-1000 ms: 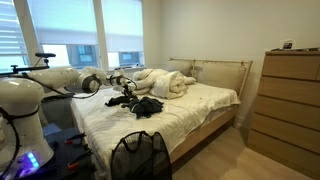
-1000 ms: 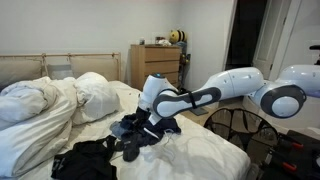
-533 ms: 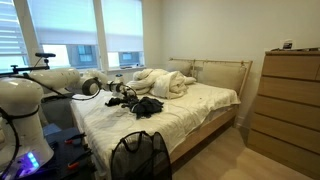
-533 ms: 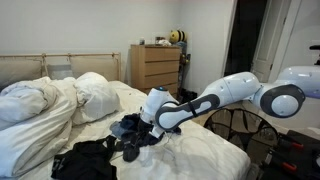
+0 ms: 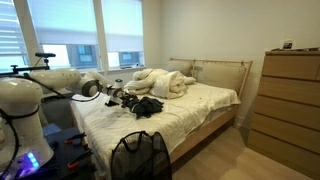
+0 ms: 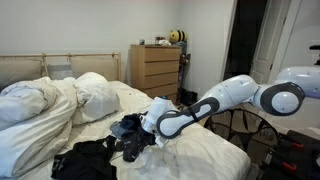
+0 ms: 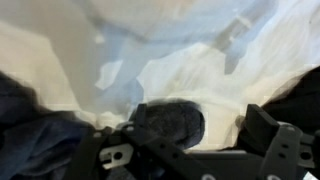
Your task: Put some of the clothes on the bed in the laundry hamper
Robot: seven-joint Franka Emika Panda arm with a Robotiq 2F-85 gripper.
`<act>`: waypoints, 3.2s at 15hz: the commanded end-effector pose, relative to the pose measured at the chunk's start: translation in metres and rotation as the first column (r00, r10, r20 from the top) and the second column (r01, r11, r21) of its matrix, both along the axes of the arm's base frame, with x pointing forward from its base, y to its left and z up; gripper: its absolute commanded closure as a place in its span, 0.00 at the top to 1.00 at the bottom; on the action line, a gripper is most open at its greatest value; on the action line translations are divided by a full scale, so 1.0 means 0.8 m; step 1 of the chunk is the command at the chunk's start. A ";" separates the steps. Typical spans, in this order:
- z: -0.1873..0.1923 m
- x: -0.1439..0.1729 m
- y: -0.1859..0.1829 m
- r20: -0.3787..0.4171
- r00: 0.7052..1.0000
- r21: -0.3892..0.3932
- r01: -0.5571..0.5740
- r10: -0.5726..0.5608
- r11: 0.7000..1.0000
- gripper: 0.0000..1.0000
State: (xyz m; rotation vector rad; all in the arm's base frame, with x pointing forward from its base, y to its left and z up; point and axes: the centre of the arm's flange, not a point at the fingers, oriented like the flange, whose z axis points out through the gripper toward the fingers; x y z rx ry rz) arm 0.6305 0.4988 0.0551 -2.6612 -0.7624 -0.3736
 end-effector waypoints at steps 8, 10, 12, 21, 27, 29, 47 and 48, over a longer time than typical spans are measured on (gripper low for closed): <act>-0.061 0.061 0.042 0.017 1.000 0.053 -0.017 0.016 0.998 1.00; -0.062 0.064 0.038 0.045 0.999 0.038 -0.016 0.014 0.999 1.00; -0.065 0.066 0.034 0.075 0.997 0.022 -0.021 0.019 1.000 1.00; -0.082 0.061 0.026 0.164 0.986 0.005 -0.034 0.033 0.999 1.00; -0.082 0.055 0.029 0.266 0.964 0.038 -0.033 0.022 0.999 1.00; -0.084 0.054 0.027 0.264 0.964 0.030 -0.037 0.027 0.999 0.74; -0.012 0.081 0.033 0.361 0.933 0.105 -0.038 -0.002 0.994 0.01; 0.014 0.085 0.037 0.382 0.924 0.115 -0.042 -0.005 0.992 0.01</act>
